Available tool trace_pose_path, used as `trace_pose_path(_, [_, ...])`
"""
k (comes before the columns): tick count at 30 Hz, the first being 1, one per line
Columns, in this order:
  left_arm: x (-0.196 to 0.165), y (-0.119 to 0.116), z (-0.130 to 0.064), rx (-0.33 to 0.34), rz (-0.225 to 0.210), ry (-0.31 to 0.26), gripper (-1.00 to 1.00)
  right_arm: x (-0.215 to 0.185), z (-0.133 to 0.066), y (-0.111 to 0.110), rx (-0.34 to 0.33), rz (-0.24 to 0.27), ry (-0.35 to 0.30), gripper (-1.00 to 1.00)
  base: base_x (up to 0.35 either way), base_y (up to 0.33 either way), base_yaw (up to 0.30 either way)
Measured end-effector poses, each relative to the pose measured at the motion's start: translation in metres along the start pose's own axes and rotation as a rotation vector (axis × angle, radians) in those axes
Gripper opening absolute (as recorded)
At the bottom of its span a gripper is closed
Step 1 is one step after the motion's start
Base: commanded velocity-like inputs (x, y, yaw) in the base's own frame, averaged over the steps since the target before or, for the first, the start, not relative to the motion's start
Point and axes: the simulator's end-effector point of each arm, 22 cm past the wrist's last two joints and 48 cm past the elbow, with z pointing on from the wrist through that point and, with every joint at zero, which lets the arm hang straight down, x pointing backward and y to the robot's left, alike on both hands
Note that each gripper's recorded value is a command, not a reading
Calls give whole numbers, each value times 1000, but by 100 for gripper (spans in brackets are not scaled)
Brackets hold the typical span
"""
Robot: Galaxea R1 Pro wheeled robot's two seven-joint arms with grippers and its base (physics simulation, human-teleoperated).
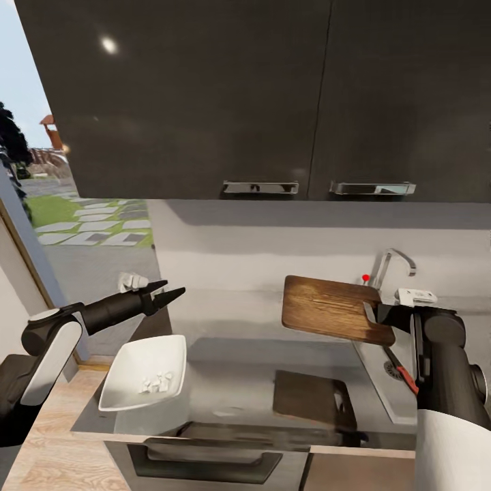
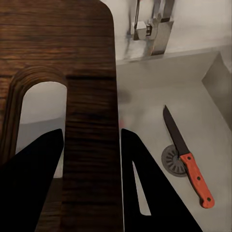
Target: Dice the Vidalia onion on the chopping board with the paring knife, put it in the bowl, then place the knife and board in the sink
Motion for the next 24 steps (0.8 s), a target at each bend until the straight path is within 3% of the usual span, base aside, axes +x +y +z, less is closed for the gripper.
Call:
trace_pose_path(9, [0, 0, 0, 1, 0, 0, 100, 0, 0, 1, -2, 1, 0, -100, 0, -52, 0])
trace_pose_path(24, [2, -2, 1, 4, 0, 4, 100, 0, 0, -1, 2, -1, 1, -100, 0, -277, 0])
